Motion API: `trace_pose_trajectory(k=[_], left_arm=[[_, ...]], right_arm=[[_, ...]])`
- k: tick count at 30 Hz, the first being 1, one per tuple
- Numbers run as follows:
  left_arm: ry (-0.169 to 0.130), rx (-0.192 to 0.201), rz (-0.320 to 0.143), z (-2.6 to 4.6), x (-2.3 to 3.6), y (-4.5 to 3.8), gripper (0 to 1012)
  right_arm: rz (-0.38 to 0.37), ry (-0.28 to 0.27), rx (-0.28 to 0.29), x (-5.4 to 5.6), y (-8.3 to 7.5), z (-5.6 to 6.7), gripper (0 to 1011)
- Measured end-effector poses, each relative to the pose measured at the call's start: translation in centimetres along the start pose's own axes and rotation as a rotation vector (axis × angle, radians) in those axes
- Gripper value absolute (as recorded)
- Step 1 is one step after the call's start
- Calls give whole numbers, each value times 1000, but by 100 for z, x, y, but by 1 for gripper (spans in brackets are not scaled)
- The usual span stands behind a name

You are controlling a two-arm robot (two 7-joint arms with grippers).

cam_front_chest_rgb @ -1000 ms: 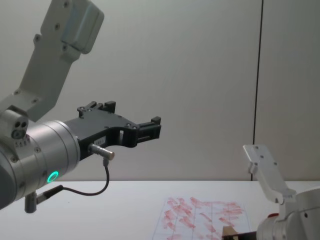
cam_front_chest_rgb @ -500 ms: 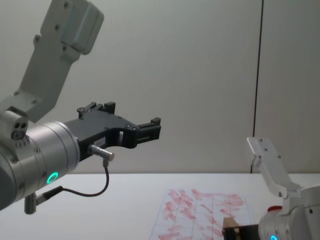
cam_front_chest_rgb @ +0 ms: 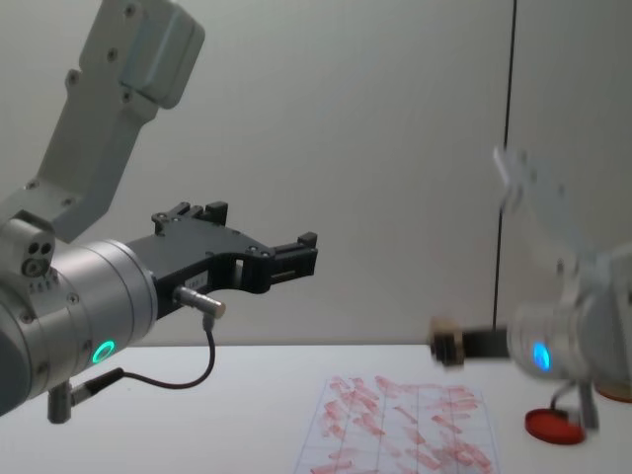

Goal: Use the one hand to pick up the stamp and affix it onto the A4 paper.

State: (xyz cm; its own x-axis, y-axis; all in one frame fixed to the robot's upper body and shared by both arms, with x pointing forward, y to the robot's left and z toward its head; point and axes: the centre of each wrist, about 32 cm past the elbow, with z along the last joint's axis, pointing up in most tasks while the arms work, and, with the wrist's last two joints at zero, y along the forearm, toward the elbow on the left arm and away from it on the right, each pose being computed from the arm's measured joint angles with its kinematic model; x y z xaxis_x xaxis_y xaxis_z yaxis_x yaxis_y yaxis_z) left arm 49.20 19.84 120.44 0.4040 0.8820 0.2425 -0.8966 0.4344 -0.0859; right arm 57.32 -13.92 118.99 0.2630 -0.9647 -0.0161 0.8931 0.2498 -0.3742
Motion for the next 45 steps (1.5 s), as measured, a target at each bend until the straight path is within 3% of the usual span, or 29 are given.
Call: trace_pose_trajectory(k=[9,20,31,45], left_arm=[[0,0,0,0,0,0,993],[0,0,0,0,0,0,993],[0,0,0,0,0,0,993],[0,0,0,0,0,0,993]], right_arm=[[-39,-23,60,-19,-250,424,217],[-130,-30,44,81,-338,571,217],[-216,-28,-26,305,-150,490,218],[-283,-31,-130,626,317,230,218]])
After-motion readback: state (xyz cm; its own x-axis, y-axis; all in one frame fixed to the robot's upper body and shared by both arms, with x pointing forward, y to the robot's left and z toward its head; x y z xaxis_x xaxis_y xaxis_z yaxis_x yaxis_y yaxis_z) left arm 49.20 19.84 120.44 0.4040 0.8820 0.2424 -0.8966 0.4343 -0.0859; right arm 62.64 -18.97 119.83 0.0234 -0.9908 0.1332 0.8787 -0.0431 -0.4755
